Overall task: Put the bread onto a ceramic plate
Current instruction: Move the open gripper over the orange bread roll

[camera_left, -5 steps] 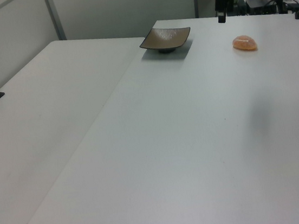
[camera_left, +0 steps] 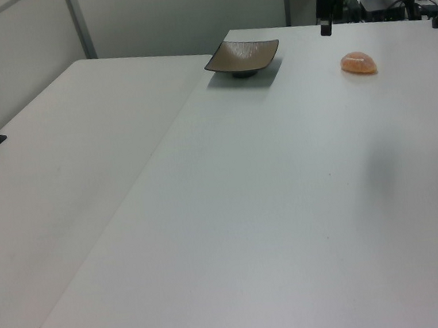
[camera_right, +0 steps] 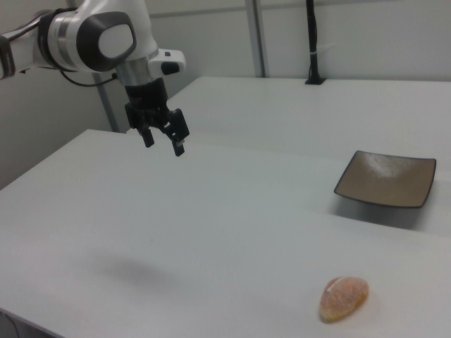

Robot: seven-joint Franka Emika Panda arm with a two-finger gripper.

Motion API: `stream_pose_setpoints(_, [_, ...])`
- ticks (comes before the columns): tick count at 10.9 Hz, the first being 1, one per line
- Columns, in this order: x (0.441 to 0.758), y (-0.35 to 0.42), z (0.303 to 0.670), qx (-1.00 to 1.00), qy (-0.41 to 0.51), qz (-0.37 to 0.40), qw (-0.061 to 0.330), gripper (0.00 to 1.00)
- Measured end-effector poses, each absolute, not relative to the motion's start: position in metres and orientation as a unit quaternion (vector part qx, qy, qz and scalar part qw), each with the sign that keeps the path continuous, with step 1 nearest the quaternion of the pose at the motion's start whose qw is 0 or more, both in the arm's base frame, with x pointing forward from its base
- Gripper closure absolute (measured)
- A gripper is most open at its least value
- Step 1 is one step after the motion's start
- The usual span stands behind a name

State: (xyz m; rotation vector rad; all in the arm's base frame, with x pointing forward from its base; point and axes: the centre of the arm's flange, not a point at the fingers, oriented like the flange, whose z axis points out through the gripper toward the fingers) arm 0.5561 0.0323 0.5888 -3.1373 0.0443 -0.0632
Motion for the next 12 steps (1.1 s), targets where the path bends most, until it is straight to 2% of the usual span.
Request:
stream_pose_setpoints(6, [0.557,0.012,0.589,-0.999,0.028,-0.021,-0.002,0.0])
stream_pose_setpoints(12, [0.552,-0.107,0.576,-0.999,0.013,-0.022,-0.047,0.0])
